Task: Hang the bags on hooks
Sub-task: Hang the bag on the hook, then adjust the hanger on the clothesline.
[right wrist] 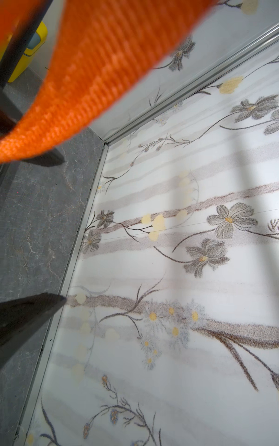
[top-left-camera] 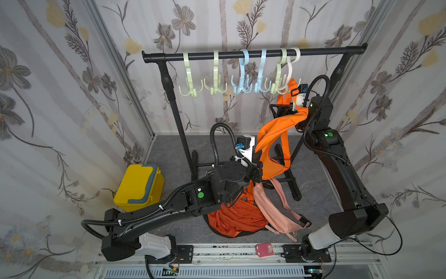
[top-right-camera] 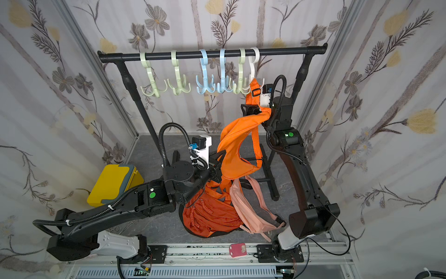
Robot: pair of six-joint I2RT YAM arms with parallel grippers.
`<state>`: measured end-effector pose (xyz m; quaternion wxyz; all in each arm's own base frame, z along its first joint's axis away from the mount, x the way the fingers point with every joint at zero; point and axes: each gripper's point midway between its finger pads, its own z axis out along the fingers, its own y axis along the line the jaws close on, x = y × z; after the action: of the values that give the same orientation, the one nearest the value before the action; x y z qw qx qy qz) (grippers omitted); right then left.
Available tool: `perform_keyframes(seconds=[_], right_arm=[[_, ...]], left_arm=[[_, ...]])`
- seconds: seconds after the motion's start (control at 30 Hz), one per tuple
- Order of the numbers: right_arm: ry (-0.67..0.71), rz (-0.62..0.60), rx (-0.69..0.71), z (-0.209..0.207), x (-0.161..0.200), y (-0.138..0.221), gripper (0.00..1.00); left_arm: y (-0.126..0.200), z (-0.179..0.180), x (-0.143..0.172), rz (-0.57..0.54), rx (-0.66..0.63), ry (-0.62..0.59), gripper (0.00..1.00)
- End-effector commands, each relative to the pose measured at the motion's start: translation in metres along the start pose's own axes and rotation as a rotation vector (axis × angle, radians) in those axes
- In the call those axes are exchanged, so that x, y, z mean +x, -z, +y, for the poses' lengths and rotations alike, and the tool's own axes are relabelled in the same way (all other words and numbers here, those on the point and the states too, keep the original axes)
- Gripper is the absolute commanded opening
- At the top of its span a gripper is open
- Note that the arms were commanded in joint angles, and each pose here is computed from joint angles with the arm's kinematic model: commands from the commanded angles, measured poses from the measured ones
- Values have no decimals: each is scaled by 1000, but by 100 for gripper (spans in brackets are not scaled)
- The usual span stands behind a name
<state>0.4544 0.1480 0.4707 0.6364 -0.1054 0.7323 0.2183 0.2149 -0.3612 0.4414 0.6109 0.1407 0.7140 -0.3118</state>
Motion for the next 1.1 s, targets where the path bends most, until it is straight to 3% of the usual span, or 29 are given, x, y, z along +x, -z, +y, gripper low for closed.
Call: perform_keyframes(seconds=[0.0,0.03,0.23,0.37,0.43,0.67,0.83,1.0,1.03,1.07], right_arm=[[7,-67,58,-6,-11,18,86],[5,-66,88,-10,-7,24,87],[-5,-83,238,-32,3,57,96],[-3,-119,244,-29,-6,74,96],[0,-136,230,-24,-10,79,96],[18,-205,-60,24,-17,75,98],[10,-197,-211,47,-21,47,99],[7,-211,-270,60,-31,20,100],[3,-212,-292,63,-34,16,94],[3,-210,-300,65,-38,16,72]], left_arm=[[-4,5,18,30,12,43,28],[-6,8,22,38,13,55,35],[-19,12,42,92,37,71,47],[-30,8,55,126,59,65,61],[-31,8,55,125,72,74,62],[-21,23,51,86,85,124,63],[-5,37,36,36,74,154,64],[8,50,20,-20,58,179,66],[9,51,18,-27,58,182,66],[11,52,15,-34,55,185,67]])
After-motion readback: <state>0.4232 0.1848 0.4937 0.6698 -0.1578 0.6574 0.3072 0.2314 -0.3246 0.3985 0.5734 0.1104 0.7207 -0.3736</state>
